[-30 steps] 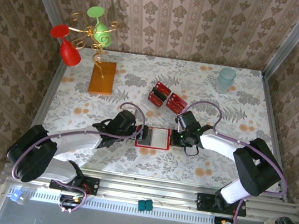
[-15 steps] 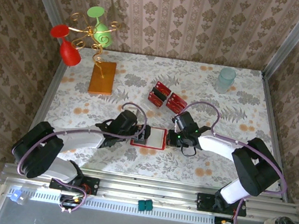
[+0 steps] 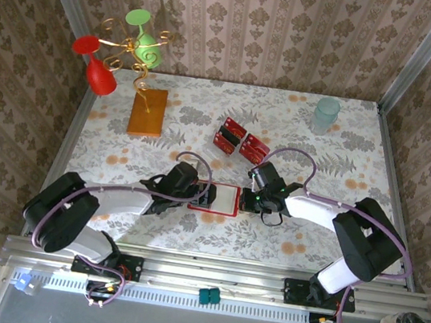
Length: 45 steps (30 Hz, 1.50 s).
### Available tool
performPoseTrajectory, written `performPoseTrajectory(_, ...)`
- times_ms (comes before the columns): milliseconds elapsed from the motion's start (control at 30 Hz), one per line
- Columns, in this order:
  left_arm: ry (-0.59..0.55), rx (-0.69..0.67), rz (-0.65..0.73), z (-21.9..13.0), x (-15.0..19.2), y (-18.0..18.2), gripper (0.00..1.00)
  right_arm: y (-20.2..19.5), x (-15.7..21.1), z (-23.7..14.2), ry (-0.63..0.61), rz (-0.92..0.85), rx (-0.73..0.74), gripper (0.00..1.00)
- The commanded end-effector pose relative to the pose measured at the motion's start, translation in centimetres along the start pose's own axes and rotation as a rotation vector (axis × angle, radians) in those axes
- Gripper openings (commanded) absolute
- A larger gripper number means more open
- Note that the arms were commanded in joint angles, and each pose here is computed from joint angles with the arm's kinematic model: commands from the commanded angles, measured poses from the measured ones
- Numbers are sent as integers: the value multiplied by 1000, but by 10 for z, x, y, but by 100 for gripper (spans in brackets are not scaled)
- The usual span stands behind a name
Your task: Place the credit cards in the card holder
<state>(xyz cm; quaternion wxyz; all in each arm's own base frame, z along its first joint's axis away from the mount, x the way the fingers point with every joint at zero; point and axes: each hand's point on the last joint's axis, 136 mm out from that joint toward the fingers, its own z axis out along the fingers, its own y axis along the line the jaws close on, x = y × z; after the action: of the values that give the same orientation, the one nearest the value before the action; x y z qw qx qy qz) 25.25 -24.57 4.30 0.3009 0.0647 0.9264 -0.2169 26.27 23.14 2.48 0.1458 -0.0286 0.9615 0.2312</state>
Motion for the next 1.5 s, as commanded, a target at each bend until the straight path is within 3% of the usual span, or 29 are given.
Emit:
performPoseTrajectory(0,-5,30,-11,4,-4,-10,100,0,2,4,5,12,2,0)
performPoseTrajectory(533,6,68,8,12,-2,-30,100,1,2,5,7,11,-6,0)
performPoseTrajectory(1067,-126,209,-45,-26,-30,-64,100,2,1,10,7,22,-18,0)
performPoseTrajectory(1267,-134,281,-67,-22,-25,-87,100,3,-3,9,1,30,-26,0)
performPoseTrajectory(1333,-128,293,-67,-19,-23,-93,100,3,-7,6,-4,40,-31,5)
performPoseTrajectory(1467,-123,309,-64,-17,-20,-102,100,-1,-18,-8,-36,60,-38,28)
